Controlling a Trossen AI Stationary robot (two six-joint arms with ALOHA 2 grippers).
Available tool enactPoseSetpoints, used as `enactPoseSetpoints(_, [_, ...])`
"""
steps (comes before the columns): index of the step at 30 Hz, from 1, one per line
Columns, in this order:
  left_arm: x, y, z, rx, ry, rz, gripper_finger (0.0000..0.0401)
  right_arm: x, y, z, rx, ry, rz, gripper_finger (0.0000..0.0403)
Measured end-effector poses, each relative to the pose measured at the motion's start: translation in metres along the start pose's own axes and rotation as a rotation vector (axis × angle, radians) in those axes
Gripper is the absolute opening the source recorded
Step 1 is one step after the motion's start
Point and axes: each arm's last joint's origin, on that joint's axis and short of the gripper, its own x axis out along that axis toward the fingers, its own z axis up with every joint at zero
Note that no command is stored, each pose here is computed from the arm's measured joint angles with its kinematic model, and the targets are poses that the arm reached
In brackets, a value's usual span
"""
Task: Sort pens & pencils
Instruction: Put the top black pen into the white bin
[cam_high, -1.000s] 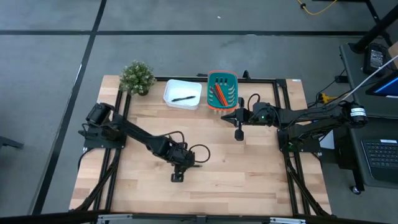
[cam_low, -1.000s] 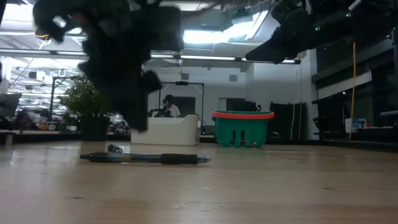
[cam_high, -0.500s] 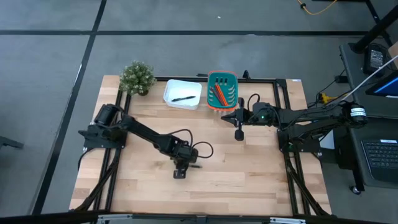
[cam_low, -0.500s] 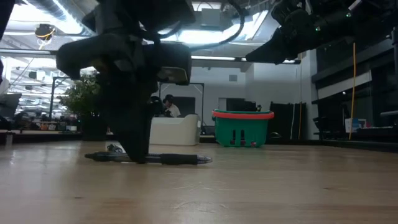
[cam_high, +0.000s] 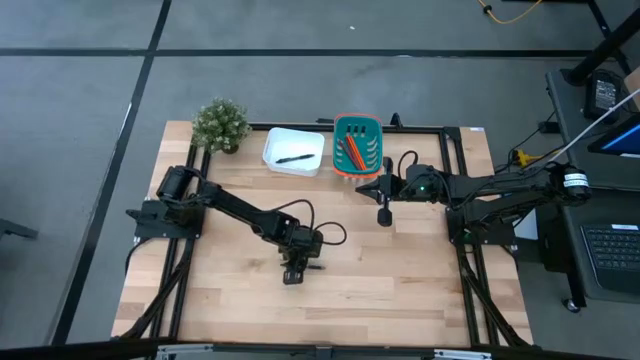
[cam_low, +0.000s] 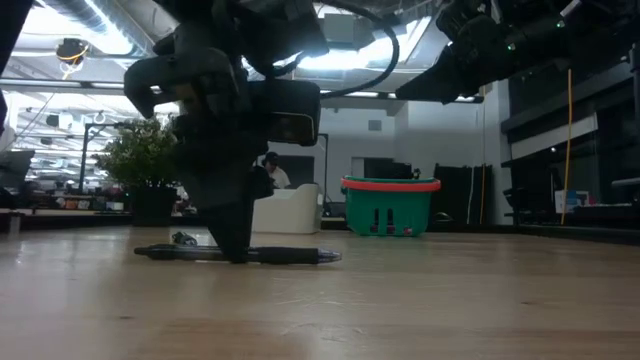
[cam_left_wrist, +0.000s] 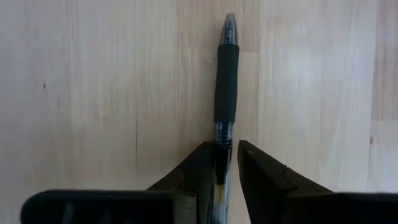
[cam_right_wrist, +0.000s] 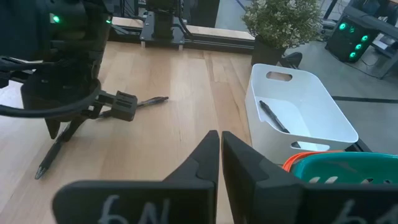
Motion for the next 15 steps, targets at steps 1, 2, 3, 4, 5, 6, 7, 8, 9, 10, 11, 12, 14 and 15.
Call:
enactPoseSetpoints(1, [0.0003,-0.001,-0.0004,0.004,-0.002,0.01,0.0076,0.0,0.0,0.0,0.0,0.0,0.001,0.0021])
enactPoseSetpoints(2, [0.0006,-0.0019,-0.0007,0.008,-0.006,0.023,0.0076,0.0,0.0001,0.0,0.0,-0.001,0.005,0.0021])
enactPoseSetpoints(3, [0.0008,-0.0025,-0.0009,0.016,-0.009,0.032,0.0076,0.0,0.0002,0.0,0.0,-0.001,0.006,0.0021])
enactPoseSetpoints(4, [0.0009,-0.0031,-0.001,0.027,-0.01,0.034,0.0076,0.0,0.0002,0.0,0.0,-0.001,0.007,0.0021])
enactPoseSetpoints(5, [0.001,-0.0034,-0.0011,0.035,-0.01,0.034,0.0076,0.0,0.0002,0.0,0.0,-0.001,0.007,0.0021])
enactPoseSetpoints(6, [0.001,-0.0033,-0.0011,0.035,-0.011,0.036,0.0076,0.0,0.0002,0.0,0.0,-0.001,0.008,0.0021])
enactPoseSetpoints(7, [0.001,-0.0031,-0.001,0.035,-0.014,0.048,0.0076,0.0,0.0002,0.0,0.001,-0.001,0.008,0.0021])
enactPoseSetpoints(8, [0.0011,-0.0029,-0.001,0.035,-0.02,0.067,0.0076,0.0,0.0002,0.0,0.002,-0.001,0.008,0.0021])
enactPoseSetpoints(9, [0.0012,-0.003,-0.0013,0.036,-0.025,0.088,0.0076,0.0,0.0002,0.0,0.002,-0.001,0.008,0.0021])
enactPoseSetpoints(10, [0.0012,-0.0028,-0.0013,0.037,-0.03,0.106,0.0076,0.0,0.0002,0.0,0.002,-0.001,0.008,0.0021])
enactPoseSetpoints(11, [0.0015,-0.0038,-0.0016,0.04,-0.033,0.115,0.0076,0.0,0.0003,0.0,0.003,-0.001,0.008,0.0021])
enactPoseSetpoints(12, [0.0017,-0.0045,-0.0016,0.043,-0.041,0.129,0.0076,0.0001,0.0003,-0.0001,0.003,0.0,0.009,0.0021])
enactPoseSetpoints(14, [0.0037,-0.006,-0.0015,0.05,-0.052,0.15,0.0076,0.0001,0.0003,-0.0001,0.003,0.0,0.009,0.0021])
enactPoseSetpoints(15, [0.0045,-0.0072,-0.0015,0.055,-0.058,0.157,0.0076,0.0001,0.0003,-0.0001,0.003,0.0,0.009,0.0021])
